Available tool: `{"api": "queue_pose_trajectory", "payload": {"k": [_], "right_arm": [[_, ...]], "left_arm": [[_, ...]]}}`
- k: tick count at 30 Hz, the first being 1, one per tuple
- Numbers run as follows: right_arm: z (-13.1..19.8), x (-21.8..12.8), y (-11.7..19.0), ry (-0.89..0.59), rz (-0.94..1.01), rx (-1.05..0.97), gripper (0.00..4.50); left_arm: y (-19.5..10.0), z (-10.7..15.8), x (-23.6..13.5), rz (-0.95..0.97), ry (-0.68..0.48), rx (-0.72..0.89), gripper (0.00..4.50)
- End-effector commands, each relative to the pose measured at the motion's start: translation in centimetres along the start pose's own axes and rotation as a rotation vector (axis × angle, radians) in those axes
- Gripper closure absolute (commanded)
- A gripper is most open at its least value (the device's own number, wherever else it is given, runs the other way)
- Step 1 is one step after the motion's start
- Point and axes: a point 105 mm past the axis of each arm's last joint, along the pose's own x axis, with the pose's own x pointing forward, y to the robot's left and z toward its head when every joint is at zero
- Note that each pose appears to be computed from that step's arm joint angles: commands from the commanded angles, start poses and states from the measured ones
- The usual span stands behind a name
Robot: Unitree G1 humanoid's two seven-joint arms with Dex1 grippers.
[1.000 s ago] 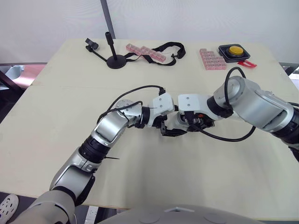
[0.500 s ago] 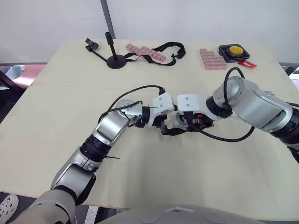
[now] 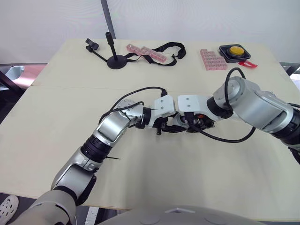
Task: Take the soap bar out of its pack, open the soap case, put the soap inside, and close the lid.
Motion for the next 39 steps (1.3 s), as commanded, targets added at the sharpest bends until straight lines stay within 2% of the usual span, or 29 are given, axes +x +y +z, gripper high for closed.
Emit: {"api": "queue_pose_trajectory", "payload": {"k": [1, 8, 10, 15, 22, 27, 31, 35, 39], "right_arm": [[0.8, -0.7, -0.4, -0.033, -0.039, -0.025, 2.45], [1.0, -0.6, -0.2, -0.056, -0.031, -0.019, 2.45], [1.1, -0.5, -0.3, -0.069, -0.038, -0.017, 1.47], [0.6, -0.6, -0.4, -0.086, -0.033, 0.014, 0.05], [-1.1, -1.2, 0.2, -0.219, -0.003, 0.151, 0.05], [-2.5, -2.7, 0.6, -0.469, 0.000, 0.261, 0.05], [-4.0, -3.4, 0.6, -0.650, -0.096, 0.287, 0.05], [-5.2, -3.1, 1.8, -0.826, -0.150, 0.300, 0.05], [-7.0, -1.3, 3.8, -0.893, -0.225, 0.235, 0.05]], "left_arm": [[0.5, 0.7, -0.1, 0.017, -0.009, 0.029, 2.59], [0.5, 0.6, -0.4, 0.026, -0.014, 0.036, 2.59], [0.6, 0.6, -0.5, 0.030, -0.018, 0.037, 2.59], [0.5, 0.4, -0.9, 0.042, -0.030, 0.041, 2.59], [-0.3, 0.3, -2.5, 0.052, -0.117, 0.038, 2.59], [-0.5, 0.8, -4.7, 0.084, -0.243, 0.055, 2.59], [-1.1, 0.6, -6.0, 0.106, -0.308, 0.053, 2.59], [-2.3, -0.5, -6.5, 0.087, -0.310, 0.053, 2.59], [-3.3, -2.4, -6.4, 0.055, -0.284, 0.044, 2.59]]}}
